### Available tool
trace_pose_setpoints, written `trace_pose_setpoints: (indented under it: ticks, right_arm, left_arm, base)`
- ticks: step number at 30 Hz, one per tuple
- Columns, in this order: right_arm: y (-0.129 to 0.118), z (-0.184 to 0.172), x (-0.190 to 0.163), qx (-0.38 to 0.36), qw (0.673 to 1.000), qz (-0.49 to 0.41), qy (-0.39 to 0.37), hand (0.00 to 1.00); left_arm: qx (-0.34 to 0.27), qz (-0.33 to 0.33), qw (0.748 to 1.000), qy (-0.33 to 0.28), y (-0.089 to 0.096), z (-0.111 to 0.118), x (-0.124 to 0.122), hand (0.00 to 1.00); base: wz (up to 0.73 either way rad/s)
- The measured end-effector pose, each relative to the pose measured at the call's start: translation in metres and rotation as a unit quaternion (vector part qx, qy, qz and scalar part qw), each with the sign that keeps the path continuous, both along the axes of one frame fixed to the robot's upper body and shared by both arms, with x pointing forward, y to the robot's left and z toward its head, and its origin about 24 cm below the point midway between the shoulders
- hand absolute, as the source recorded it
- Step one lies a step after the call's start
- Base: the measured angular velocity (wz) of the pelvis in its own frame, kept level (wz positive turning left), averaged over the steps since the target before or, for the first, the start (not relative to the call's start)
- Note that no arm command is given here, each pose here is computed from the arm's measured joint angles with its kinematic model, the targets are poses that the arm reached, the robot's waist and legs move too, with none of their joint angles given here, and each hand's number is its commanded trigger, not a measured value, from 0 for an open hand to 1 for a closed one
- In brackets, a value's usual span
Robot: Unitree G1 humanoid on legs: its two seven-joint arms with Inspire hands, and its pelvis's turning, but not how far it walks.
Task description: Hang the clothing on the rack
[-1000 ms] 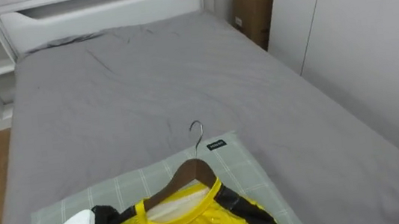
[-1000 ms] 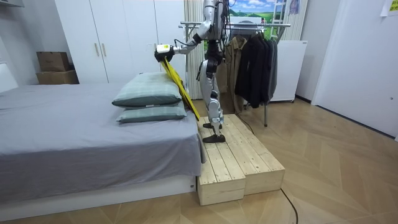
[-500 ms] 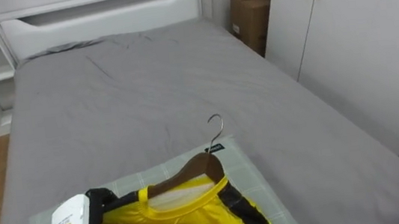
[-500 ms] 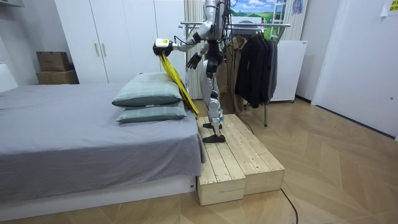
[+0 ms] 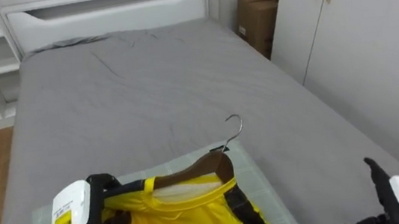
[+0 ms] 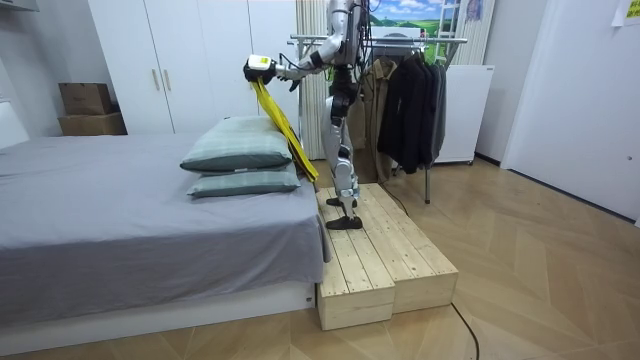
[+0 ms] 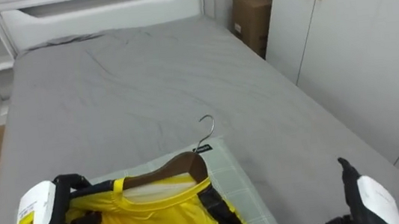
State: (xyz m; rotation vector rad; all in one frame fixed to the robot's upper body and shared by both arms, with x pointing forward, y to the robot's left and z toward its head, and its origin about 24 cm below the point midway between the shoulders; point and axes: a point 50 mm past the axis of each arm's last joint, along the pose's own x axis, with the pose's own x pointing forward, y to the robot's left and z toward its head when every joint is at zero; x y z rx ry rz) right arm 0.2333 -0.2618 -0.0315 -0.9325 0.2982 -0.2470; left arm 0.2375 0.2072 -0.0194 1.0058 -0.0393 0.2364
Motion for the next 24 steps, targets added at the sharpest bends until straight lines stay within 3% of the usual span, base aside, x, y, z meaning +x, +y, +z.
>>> trace_pose_setpoints:
  ticks: [15, 24]
  right_arm:
    - [0.029, 0.025, 0.017, 0.002, 0.996, 0.07, -0.05, 0.0]
    - [0.054, 0.025, 0.027, 0.085, 0.989, 0.113, -0.037, 0.0]
  left_arm:
    - [0.0, -0.001, 1.0, 0.02, 0.0, 0.002, 0.003, 1.0]
    - [-0.02, 0.006, 0.999, 0.034, -0.007, -0.001, 0.003, 1.0]
  base:
    - [0.02]
    - [0.1]
